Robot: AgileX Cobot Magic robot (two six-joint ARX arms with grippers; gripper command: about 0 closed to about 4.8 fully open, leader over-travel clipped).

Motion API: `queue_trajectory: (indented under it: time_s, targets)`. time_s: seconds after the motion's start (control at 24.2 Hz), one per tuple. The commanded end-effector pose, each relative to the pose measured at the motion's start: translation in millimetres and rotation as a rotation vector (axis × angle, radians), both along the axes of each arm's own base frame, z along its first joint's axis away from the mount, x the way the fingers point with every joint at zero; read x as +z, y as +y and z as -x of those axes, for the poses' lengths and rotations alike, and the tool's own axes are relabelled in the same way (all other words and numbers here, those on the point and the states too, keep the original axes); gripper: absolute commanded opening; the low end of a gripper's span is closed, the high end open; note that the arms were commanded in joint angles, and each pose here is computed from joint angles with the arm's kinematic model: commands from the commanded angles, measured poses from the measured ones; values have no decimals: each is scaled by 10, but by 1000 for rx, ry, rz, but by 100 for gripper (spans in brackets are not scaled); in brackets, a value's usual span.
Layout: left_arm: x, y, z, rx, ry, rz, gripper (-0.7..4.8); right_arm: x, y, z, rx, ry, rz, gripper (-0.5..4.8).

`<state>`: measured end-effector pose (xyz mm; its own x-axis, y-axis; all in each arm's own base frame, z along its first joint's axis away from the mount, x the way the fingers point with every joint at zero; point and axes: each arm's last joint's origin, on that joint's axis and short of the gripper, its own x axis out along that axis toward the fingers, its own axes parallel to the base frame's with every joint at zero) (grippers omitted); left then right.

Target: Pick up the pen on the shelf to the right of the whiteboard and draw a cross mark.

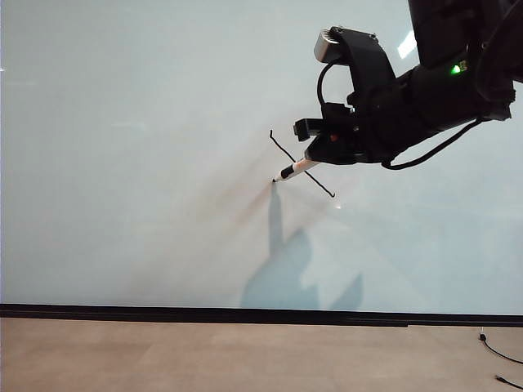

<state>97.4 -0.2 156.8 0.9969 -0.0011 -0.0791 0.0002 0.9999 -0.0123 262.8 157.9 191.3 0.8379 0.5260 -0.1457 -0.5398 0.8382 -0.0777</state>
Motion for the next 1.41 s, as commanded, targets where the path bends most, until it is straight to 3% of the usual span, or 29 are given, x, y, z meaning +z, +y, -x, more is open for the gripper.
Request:
queue_trajectory:
  time_s: [0.04, 1.41]
  targets:
    - [16, -1, 1, -5, -9, -4, -5, 43, -3, -39, -6, -15, 1, -9]
    - [17, -1, 1, -5, -10, -4, -4, 288, -100, 51, -110, -76, 56, -9]
